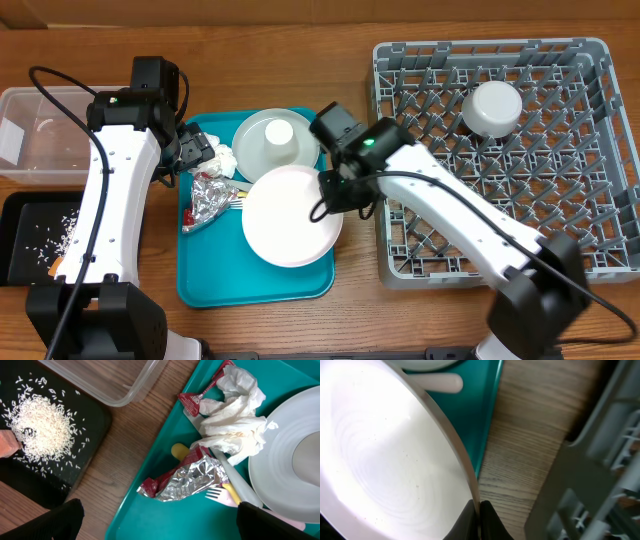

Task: Sort waste into correct bins and load items into the dishwasher rack
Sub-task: 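Lift the plate with the right gripper and carry it over the rack, then stand the plate upright in the rack's back row and release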

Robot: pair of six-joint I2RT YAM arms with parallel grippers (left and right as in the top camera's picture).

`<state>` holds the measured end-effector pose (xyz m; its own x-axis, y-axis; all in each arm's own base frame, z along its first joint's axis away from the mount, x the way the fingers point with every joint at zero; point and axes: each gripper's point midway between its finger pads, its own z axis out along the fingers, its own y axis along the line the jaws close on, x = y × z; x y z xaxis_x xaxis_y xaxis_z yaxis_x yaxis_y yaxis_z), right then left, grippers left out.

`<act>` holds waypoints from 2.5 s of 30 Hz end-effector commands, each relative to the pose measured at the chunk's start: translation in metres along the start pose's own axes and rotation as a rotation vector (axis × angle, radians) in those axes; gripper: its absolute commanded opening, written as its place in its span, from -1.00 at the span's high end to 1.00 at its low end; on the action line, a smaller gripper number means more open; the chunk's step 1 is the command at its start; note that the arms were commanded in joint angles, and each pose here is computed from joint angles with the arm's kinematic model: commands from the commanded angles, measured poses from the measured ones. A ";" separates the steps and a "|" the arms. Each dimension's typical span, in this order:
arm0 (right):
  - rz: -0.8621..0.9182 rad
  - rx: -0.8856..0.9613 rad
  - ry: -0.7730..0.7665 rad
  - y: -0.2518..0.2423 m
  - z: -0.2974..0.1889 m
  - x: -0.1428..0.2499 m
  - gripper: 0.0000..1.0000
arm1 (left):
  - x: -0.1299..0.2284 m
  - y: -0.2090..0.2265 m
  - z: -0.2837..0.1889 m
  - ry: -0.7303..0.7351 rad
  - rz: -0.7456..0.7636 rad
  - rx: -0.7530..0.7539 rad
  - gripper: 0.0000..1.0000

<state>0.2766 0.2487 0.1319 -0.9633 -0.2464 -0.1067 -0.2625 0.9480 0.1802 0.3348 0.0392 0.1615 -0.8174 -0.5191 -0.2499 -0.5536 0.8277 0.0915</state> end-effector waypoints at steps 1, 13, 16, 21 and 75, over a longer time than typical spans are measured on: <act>0.014 0.009 -0.154 -0.016 -0.050 -0.016 0.92 | -0.006 -0.002 -0.010 -0.031 -0.026 0.021 -1.00; 0.355 0.307 -0.363 -0.168 -0.130 -0.021 0.92 | -0.006 -0.002 -0.010 -0.031 -0.027 0.021 -1.00; 0.457 0.392 -0.439 -0.211 -0.145 -0.030 0.92 | -0.006 -0.002 -0.010 -0.031 -0.026 0.021 -1.00; 0.565 0.484 -0.596 -0.257 -0.173 -0.049 0.92 | -0.006 -0.002 -0.010 -0.031 -0.026 0.021 -1.00; 0.344 0.461 -0.577 -0.201 -0.129 -0.126 -0.75 | -0.006 -0.002 -0.010 -0.031 -0.026 0.021 -1.00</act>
<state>0.4342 0.0335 0.2119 -0.7845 0.0334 -0.6193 0.2870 0.9047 -0.3148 0.3352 0.0392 0.1619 -0.8170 -0.5190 -0.2512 -0.5537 0.8277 0.0906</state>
